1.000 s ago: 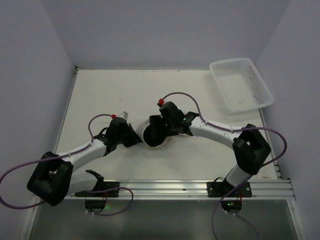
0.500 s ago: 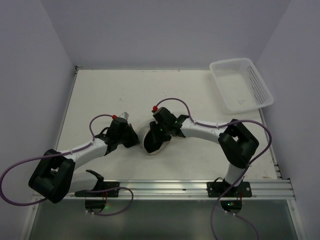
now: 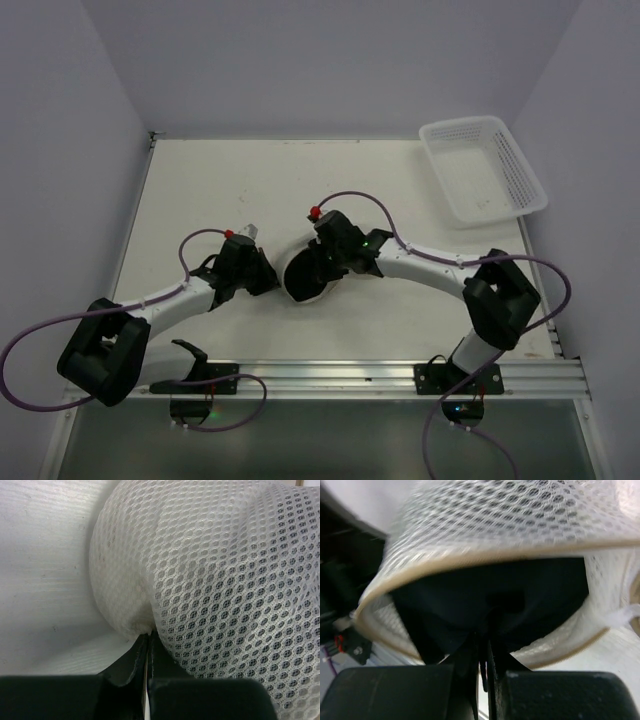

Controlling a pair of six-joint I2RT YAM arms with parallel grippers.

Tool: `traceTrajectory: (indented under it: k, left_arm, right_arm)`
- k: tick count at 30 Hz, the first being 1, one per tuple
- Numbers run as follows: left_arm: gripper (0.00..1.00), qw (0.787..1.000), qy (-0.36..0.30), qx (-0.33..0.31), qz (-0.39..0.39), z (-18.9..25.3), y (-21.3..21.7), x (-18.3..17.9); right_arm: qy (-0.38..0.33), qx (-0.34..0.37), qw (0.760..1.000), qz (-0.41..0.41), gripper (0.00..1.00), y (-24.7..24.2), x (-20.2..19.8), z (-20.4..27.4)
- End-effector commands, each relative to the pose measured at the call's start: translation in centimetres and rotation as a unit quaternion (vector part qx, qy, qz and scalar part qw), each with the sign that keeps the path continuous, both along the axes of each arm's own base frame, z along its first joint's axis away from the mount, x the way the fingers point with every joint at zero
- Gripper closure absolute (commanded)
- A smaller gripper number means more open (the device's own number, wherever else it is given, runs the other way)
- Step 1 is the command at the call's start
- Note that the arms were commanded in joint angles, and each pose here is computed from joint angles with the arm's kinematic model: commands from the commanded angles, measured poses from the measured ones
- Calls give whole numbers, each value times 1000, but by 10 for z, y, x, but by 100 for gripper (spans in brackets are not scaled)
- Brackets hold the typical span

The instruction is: Unzip the laundry bag and remove the bra

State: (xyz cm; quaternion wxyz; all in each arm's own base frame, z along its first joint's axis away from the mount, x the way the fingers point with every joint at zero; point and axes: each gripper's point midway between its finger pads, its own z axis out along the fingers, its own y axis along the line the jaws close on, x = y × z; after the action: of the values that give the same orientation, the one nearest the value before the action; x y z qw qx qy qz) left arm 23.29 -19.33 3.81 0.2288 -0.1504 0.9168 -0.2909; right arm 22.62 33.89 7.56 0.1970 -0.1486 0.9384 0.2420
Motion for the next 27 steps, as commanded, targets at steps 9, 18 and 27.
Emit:
traceTrajectory:
  k: [9,18,27]
  left_arm:
    - [100,1000,-10,-1,25,13,6,19]
    - [100,1000,-6,4,29,11,11,22]
    - [100,1000,-9,10,20,11,12,21]
  right_arm:
    - [-91,83,991,52,100,-43,-17,122]
    - [-174,181,968,12,100,-88,-2,239]
    - [-254,90,928,-258,100,-219,99,286]
